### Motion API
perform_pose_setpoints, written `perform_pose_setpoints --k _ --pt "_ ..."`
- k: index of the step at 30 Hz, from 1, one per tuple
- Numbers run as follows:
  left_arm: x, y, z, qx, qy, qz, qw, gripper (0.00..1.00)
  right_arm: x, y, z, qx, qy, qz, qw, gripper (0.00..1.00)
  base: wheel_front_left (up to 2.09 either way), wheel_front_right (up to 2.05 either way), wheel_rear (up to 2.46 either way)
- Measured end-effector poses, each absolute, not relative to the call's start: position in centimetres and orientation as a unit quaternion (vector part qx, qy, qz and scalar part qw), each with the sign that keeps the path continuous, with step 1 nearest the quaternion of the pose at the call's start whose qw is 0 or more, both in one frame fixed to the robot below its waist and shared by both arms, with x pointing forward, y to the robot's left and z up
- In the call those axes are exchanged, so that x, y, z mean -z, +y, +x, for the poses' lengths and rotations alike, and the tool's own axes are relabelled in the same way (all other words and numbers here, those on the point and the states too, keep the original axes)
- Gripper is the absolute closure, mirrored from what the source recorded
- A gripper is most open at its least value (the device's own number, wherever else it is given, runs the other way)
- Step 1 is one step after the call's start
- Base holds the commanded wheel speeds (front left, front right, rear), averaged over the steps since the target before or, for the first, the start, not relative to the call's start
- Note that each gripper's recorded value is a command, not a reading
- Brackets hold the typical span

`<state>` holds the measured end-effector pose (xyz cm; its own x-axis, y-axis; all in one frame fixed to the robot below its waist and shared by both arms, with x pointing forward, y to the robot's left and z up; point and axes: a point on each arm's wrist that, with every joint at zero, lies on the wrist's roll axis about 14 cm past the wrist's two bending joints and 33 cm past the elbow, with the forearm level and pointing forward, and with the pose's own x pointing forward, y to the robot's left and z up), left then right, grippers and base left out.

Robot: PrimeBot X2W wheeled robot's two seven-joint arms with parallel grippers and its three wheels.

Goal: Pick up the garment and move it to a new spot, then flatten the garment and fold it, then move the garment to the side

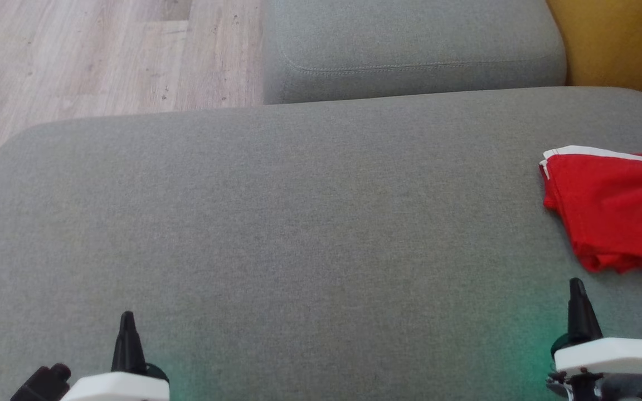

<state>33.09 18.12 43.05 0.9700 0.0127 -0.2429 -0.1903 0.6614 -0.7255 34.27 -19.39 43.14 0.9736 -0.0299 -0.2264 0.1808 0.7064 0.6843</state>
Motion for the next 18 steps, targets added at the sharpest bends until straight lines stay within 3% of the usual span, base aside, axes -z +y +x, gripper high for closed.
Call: perform_pose_setpoints --k 18 --pt "-44.0 18.5 34.4 -0.06 0.096 -0.503 0.857 1.0 -44.0 -20.0 35.0 0.07 0.084 0.485 0.868 1.0 0.0 0.0 0.0"
